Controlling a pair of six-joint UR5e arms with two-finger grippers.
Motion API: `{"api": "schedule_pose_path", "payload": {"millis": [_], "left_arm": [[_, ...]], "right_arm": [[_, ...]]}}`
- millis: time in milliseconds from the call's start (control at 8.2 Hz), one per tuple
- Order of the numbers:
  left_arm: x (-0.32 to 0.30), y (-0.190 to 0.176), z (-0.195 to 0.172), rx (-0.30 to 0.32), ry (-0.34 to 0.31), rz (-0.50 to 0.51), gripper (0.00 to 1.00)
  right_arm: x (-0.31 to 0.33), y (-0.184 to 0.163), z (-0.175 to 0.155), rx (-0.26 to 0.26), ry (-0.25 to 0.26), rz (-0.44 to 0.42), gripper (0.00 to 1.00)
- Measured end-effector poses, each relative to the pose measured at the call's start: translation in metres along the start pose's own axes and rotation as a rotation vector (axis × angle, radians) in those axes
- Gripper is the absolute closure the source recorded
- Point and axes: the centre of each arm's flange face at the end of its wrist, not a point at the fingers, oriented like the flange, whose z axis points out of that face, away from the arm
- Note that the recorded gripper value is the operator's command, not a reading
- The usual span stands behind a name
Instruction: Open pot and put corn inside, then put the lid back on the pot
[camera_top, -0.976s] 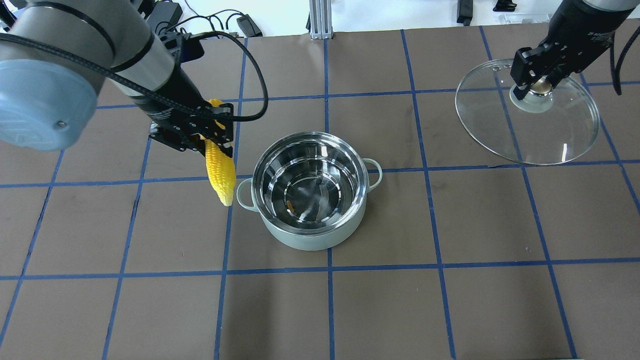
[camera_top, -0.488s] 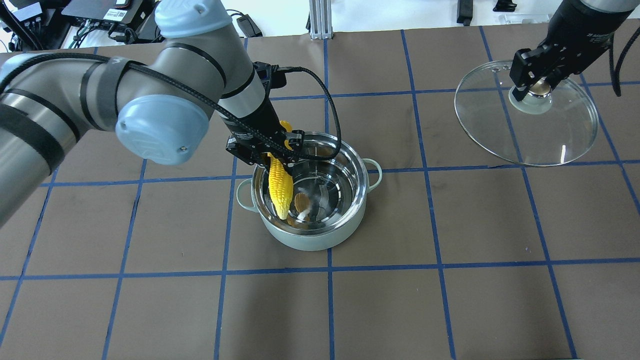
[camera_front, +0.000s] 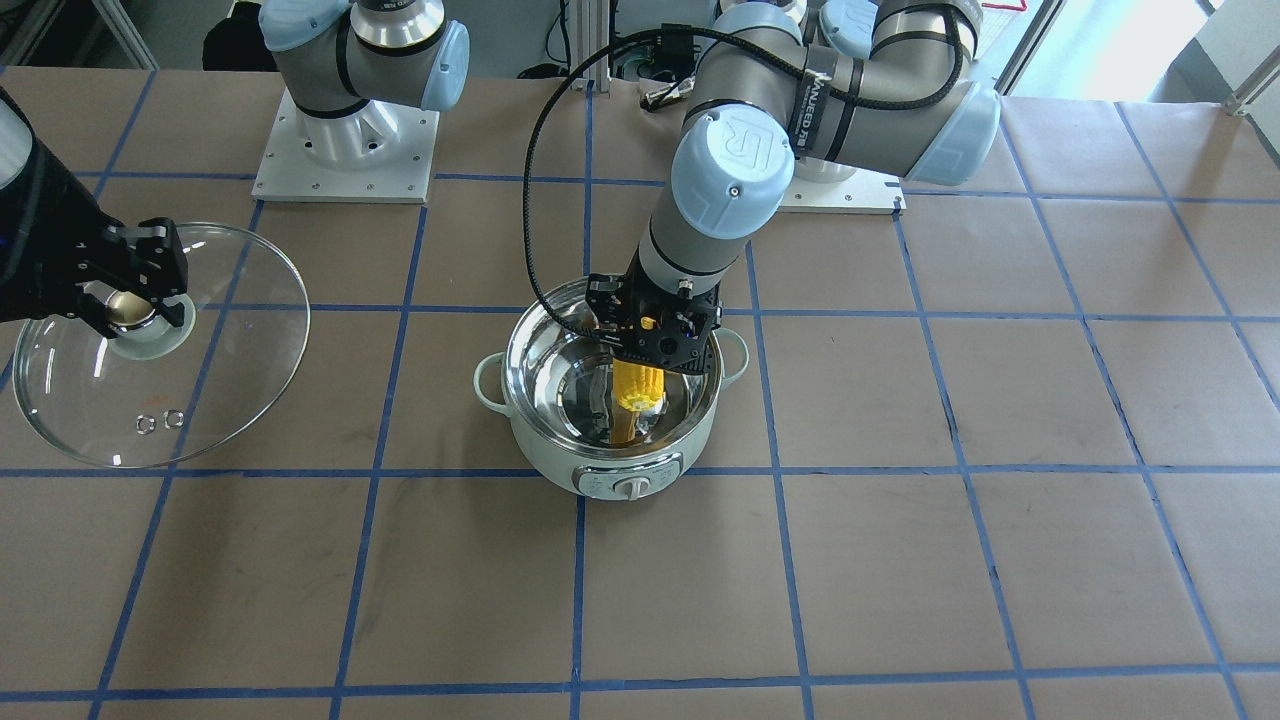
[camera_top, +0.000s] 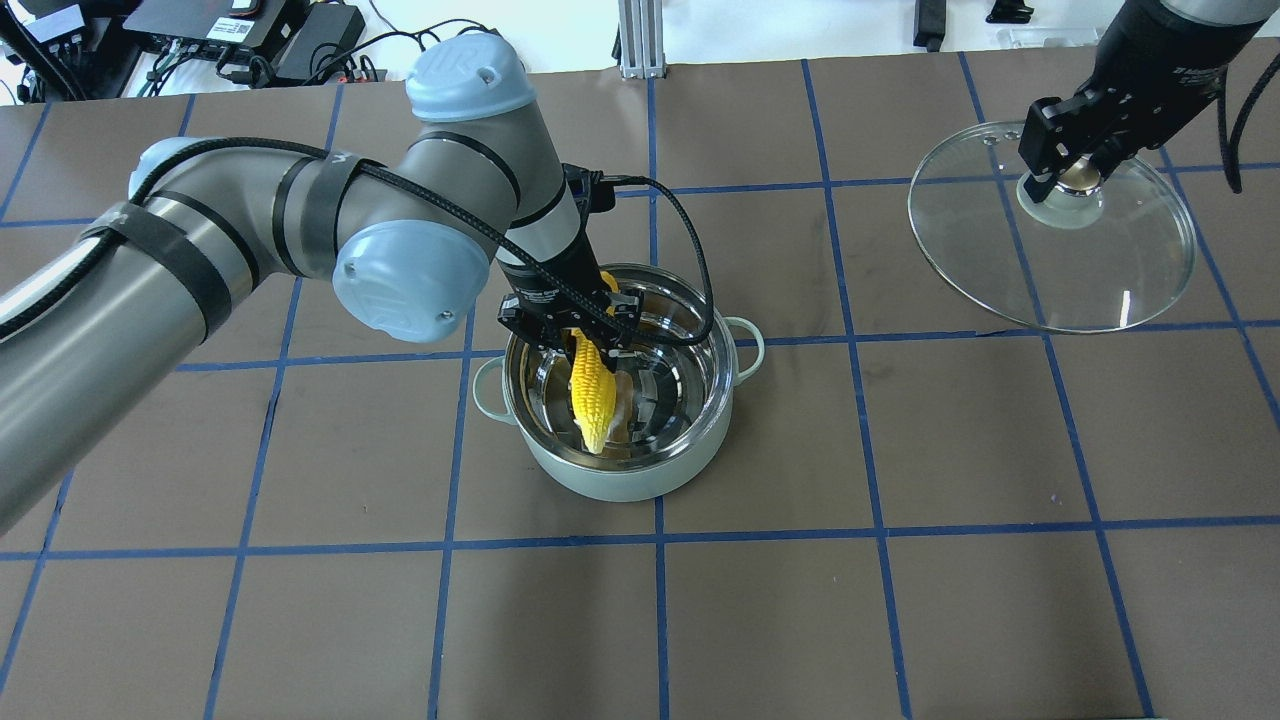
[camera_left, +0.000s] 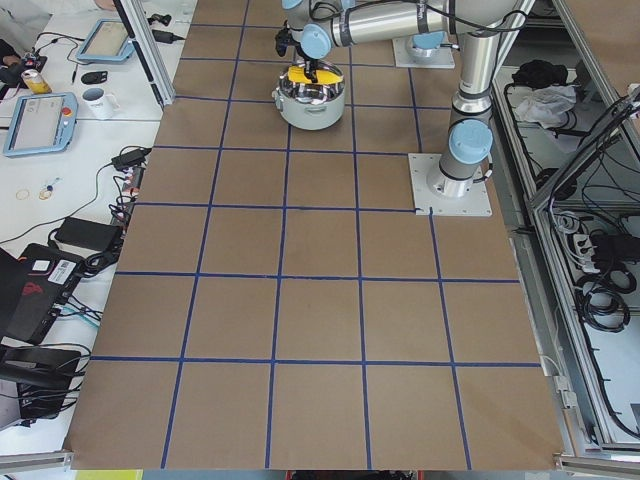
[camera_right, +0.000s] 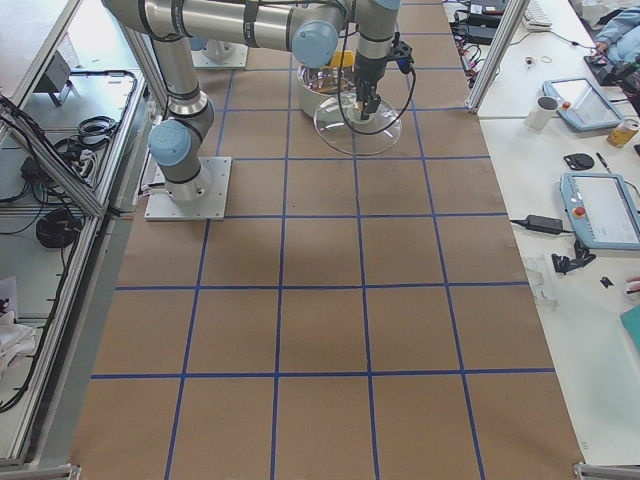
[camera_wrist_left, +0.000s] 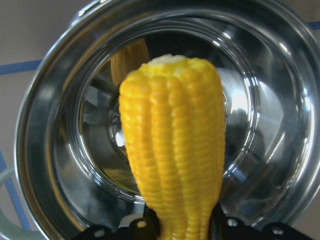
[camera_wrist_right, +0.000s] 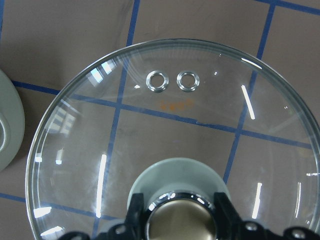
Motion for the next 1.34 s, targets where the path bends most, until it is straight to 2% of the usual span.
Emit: {"api": "schedule_pose_path", "payload": {"millis": [122, 244, 366, 854, 1098, 1341], "left_arm": [[0.002, -0.004, 0.017, -0.003, -0.002, 0.003, 1.0], [0.003, -0.01, 0.032, -0.003, -0.003, 0.002, 0.59], [0.004, -0.014, 0.043, -0.003, -0.004, -0.003, 0.01], [0.004, -0.016, 0.046, 0.007, -0.017, -0.003, 0.0], [-0.003, -0.013, 0.029, 0.035, -0.073, -0.001, 0.0], [-0.009, -0.01, -0.006, 0.096, -0.144, 0.003, 0.0]], "right_arm": [[0.0, 0.0, 0.0, 0.0, -0.001, 0.0, 1.0], [0.0, 0.0, 0.0, 0.0, -0.001, -0.001, 1.0], [0.0, 0.0, 0.0, 0.0, -0.001, -0.001, 1.0], [0.0, 0.0, 0.0, 0.0, -0.001, -0.001, 1.0], [0.0, 0.0, -0.001, 0.002, -0.002, 0.001, 1.0], [-0.003, 0.0, -0.002, 0.006, -0.004, 0.012, 1.0]]}}
